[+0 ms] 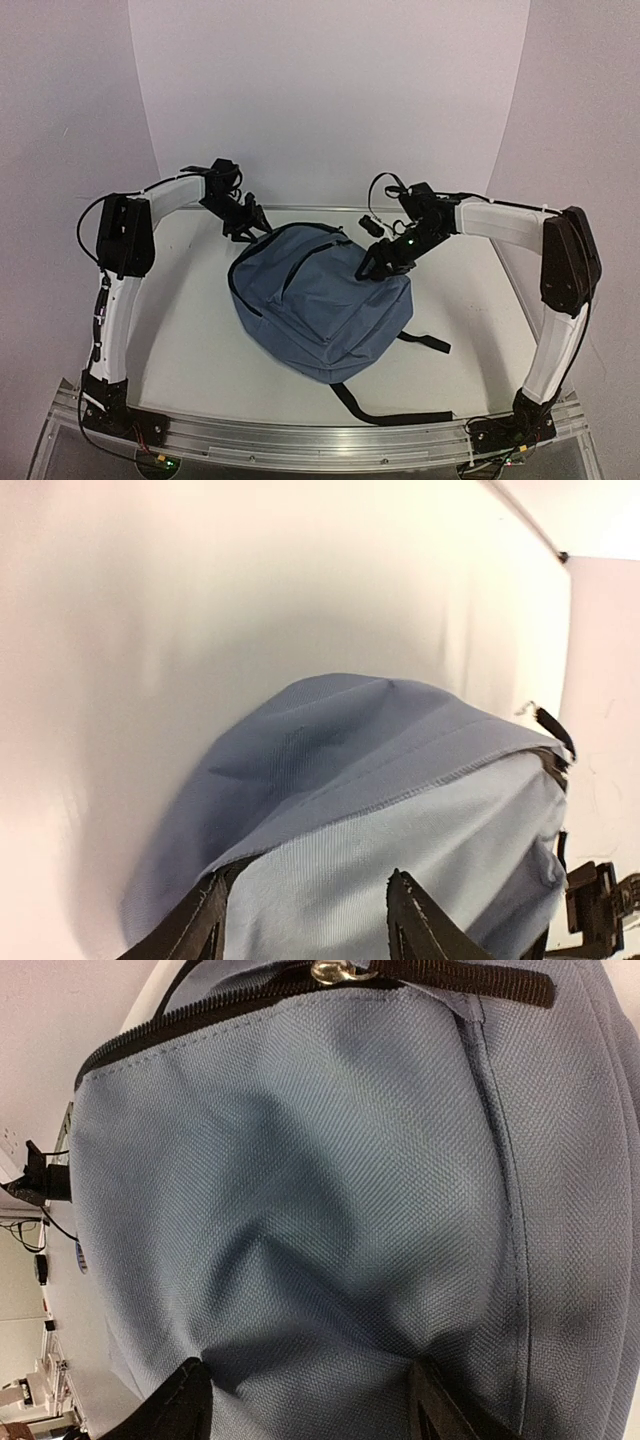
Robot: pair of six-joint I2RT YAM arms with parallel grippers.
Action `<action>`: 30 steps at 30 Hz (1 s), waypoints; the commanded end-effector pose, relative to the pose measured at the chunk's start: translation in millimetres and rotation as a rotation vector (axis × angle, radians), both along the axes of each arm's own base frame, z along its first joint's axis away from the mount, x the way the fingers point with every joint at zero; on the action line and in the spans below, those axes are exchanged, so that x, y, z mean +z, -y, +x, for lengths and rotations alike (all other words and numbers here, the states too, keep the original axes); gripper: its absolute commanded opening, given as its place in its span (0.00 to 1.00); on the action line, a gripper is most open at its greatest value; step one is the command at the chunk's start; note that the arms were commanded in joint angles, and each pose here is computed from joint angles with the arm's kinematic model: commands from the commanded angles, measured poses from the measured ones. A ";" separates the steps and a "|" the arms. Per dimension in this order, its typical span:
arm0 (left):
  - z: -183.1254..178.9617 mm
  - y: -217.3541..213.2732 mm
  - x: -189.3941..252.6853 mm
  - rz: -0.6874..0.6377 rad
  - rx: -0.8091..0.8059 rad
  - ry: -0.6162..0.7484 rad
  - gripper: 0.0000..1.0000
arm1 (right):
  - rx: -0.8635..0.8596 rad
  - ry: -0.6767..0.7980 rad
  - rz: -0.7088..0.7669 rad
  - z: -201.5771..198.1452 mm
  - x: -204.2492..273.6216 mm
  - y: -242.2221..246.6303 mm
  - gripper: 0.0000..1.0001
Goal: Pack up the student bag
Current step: Adjust the student bag at the center of the board.
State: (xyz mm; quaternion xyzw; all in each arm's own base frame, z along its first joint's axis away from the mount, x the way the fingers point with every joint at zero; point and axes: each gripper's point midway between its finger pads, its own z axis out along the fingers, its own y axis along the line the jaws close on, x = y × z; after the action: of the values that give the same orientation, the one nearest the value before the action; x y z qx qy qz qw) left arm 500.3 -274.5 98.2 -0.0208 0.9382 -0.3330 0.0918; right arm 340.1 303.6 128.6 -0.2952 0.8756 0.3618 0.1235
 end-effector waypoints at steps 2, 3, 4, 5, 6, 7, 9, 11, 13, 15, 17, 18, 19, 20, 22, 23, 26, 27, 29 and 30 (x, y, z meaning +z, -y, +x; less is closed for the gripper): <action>-35.5 22.2 89.6 -0.117 -0.165 0.196 0.55 | 0.021 0.131 0.100 3.5 72.8 -9.2 0.62; -48.2 27.8 99.3 -0.136 -0.191 0.217 0.55 | 0.026 0.140 0.120 3.5 80.3 -14.8 0.62; -59.3 32.8 106.1 -0.153 -0.212 0.227 0.55 | 0.031 0.149 0.138 4.0 87.1 -20.7 0.60; -68.9 37.2 109.9 -0.162 -0.228 0.230 0.55 | 0.042 0.157 0.151 2.2 92.2 -27.6 0.59; -80.3 43.4 112.4 -0.170 -0.248 0.230 0.55 | 0.052 0.168 0.169 1.9 99.1 -34.4 0.58; -89.5 48.9 114.6 -0.175 -0.266 0.228 0.55 | 0.050 0.159 0.188 0.7 104.4 -42.2 0.57; -105.7 60.7 114.2 -0.179 -0.300 0.218 0.56 | 0.069 0.156 0.209 -1.1 108.0 -56.4 0.53; -116.5 69.3 108.2 -0.171 -0.313 0.198 0.56 | 0.099 0.152 0.210 -6.7 104.0 -72.3 0.48; -122.5 76.0 100.2 -0.172 -0.315 0.172 0.56 | 0.113 0.148 0.198 -8.2 95.1 -83.1 0.42; -124.2 79.1 95.0 -0.167 -0.304 0.157 0.55 | 0.116 0.132 0.169 -8.3 78.4 -92.7 0.38; -124.3 81.6 90.7 -0.153 -0.296 0.153 0.54 | 0.085 0.121 0.126 -0.8 58.5 -95.0 0.36; -123.6 81.9 87.8 -0.144 -0.290 0.150 0.54 | 0.066 0.116 0.108 3.6 50.8 -95.0 0.34; -123.3 82.8 84.8 -0.139 -0.289 0.146 0.53 | 0.042 0.114 0.092 8.5 43.8 -94.8 0.32; -123.6 84.2 81.7 -0.135 -0.290 0.142 0.53 | 0.020 0.110 0.077 13.7 35.4 -94.9 0.31; -126.7 89.3 75.7 -0.137 -0.307 0.130 0.53 | -0.014 0.109 0.043 21.8 15.9 -94.4 0.30; -128.4 91.8 73.5 -0.141 -0.320 0.127 0.53 | -0.032 0.110 0.023 25.8 7.0 -93.1 0.29; -131.3 97.9 68.8 -0.143 -0.348 0.123 0.53 | -0.075 0.114 -0.040 33.6 -13.4 -86.2 0.26; -131.6 98.9 65.9 -0.141 -0.352 0.115 0.53 | -0.083 0.119 -0.056 34.3 -16.8 -83.4 0.25; -130.8 100.0 60.9 -0.131 -0.356 0.104 0.52 | -0.108 0.123 -0.082 36.0 -21.0 -78.1 0.23; -130.2 100.7 58.8 -0.128 -0.357 0.100 0.52 | -0.116 0.120 -0.090 35.5 -22.8 -76.2 0.22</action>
State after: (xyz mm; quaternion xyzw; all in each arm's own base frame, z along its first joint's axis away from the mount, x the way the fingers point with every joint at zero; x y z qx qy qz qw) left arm 366.3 -365.8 153.4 0.1396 0.9037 -0.3986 0.0703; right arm 368.1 395.5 132.1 -0.3008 0.8686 0.3482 0.1837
